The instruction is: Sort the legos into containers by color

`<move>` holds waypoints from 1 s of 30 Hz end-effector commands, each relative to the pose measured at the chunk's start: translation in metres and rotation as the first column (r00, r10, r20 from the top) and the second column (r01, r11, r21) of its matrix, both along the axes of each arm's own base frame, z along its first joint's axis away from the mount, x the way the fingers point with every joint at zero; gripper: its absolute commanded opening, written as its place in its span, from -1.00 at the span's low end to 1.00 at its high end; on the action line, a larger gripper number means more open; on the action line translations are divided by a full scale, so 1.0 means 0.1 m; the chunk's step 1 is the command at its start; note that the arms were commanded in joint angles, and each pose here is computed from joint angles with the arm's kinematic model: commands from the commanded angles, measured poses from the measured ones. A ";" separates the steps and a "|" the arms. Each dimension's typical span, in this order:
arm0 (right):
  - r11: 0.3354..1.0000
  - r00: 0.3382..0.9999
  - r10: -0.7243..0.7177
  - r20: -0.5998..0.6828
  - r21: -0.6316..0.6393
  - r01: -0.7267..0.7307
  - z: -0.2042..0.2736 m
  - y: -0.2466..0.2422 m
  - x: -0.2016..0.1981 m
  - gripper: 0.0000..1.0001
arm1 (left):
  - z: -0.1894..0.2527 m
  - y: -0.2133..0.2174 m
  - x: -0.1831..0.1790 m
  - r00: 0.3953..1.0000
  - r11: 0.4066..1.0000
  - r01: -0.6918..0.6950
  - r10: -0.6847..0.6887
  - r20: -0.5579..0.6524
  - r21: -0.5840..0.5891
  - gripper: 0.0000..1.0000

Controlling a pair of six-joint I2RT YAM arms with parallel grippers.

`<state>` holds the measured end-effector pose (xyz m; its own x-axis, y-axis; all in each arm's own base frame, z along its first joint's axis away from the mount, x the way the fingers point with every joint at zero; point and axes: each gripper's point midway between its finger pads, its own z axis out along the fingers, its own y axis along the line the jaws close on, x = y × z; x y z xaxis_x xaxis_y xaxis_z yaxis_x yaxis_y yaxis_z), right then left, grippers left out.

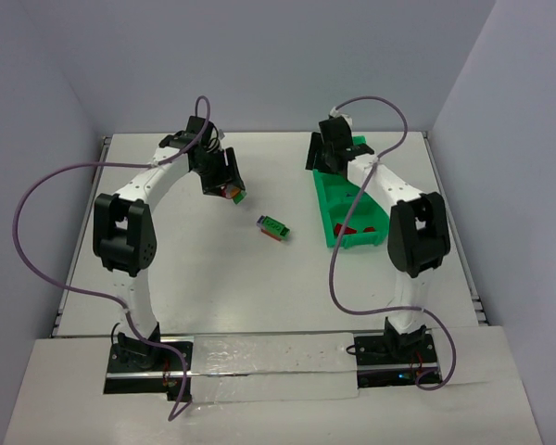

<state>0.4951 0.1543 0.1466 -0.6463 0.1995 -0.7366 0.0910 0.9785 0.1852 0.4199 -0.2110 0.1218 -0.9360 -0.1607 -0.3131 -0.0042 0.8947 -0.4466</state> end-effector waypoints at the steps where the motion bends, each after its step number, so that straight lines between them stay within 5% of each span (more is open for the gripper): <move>1: 1.000 0.997 0.026 -0.072 -0.007 -0.027 -0.20 0.03 0.08 0.42 | 0.12 0.02 0.14 0.999 1.000 0.014 -0.015 0.051 0.024 -1.00; 8: 0.998 0.982 0.065 -0.176 0.030 -0.061 -0.69 0.14 0.00 0.42 | 0.15 0.08 0.15 0.997 0.999 0.009 -0.012 0.071 0.050 -1.00; 15: 0.965 0.940 0.255 -0.228 0.113 -0.235 -0.86 0.39 -0.22 0.38 | 0.09 0.11 0.11 0.998 0.998 0.008 -0.011 0.061 0.056 -1.00; 24: 0.891 0.851 0.454 -0.265 0.143 -0.431 -0.84 0.59 -0.70 0.33 | 0.08 0.14 0.10 0.998 0.998 0.000 -0.005 0.068 0.066 -1.00; 30: 0.892 0.845 0.449 -0.291 0.088 -0.444 -0.74 0.40 -0.95 0.32 | 0.08 0.15 0.10 0.997 0.998 -0.004 -0.001 0.076 0.068 -1.00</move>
